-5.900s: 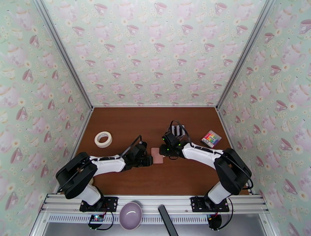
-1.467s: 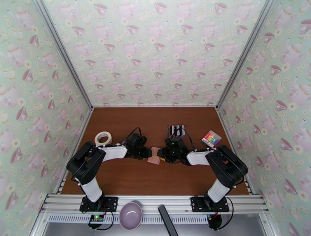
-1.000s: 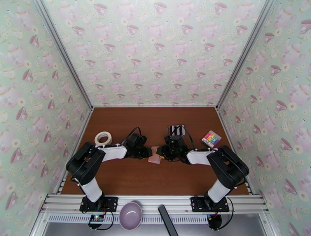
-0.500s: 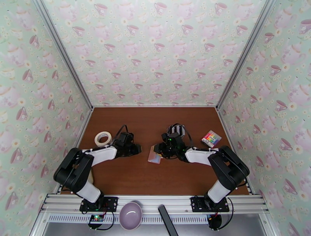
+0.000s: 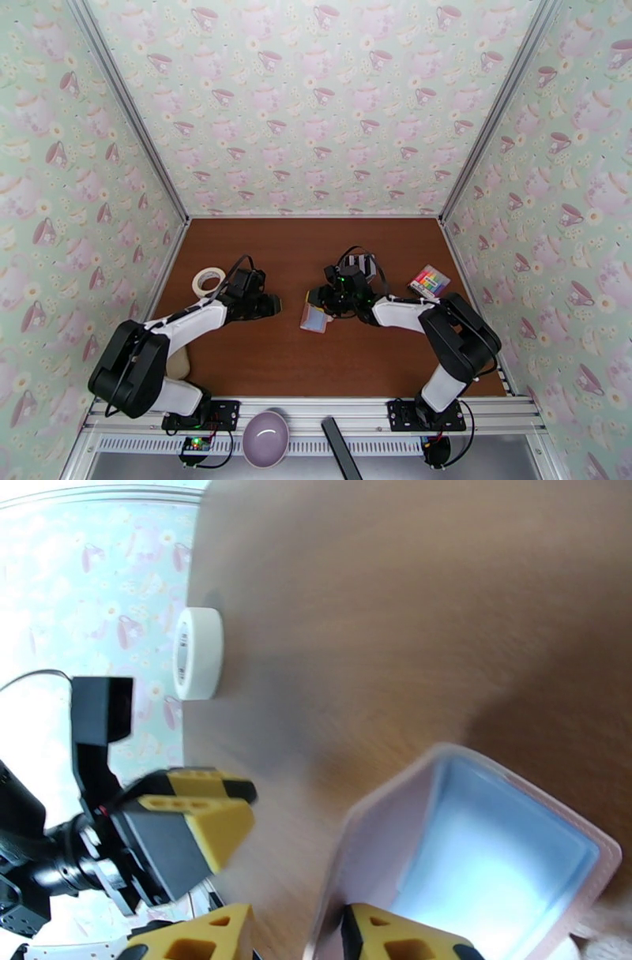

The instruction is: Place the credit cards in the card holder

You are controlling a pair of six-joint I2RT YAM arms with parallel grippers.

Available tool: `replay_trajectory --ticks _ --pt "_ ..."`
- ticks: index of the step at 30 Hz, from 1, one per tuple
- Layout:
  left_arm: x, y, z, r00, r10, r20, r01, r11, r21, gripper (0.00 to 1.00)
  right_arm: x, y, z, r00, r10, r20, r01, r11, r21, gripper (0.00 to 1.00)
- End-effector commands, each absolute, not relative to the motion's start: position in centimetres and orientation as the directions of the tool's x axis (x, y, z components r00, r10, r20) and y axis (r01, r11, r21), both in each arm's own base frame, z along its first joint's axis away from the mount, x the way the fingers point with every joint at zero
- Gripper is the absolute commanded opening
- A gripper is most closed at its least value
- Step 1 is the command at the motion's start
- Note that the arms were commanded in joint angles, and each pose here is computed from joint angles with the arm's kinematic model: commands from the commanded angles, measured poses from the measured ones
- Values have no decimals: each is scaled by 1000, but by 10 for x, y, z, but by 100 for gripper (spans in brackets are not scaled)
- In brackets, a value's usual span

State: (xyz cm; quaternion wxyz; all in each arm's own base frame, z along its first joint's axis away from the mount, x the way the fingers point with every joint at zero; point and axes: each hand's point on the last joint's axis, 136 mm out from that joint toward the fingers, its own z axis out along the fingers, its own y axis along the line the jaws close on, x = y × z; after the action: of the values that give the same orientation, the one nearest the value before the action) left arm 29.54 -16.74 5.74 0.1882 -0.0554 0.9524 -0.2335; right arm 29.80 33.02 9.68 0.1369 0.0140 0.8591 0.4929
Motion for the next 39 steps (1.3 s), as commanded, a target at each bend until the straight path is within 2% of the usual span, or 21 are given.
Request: replay_trajectory --ticks 1,18,30,34,39 --pt "294 -159 68 -915 -187 -357 -11 898 -441 48 302 344 105 -964 146 -224 -129 479 869 37" --pt "277 -152 68 -906 -173 -385 16 897 -442 50 305 364 120 -962 133 -238 -147 482 864 38" --pt "273 -152 69 -897 -176 -406 38 883 -467 51 303 385 102 -974 87 -208 -136 512 848 39" --pt "273 -159 69 -900 -168 -403 60 867 -495 51 297 363 120 -956 111 -272 -168 553 816 41" --pt "277 -164 67 -900 -161 -405 75 858 -508 51 282 334 153 -929 111 -352 -217 606 765 49"
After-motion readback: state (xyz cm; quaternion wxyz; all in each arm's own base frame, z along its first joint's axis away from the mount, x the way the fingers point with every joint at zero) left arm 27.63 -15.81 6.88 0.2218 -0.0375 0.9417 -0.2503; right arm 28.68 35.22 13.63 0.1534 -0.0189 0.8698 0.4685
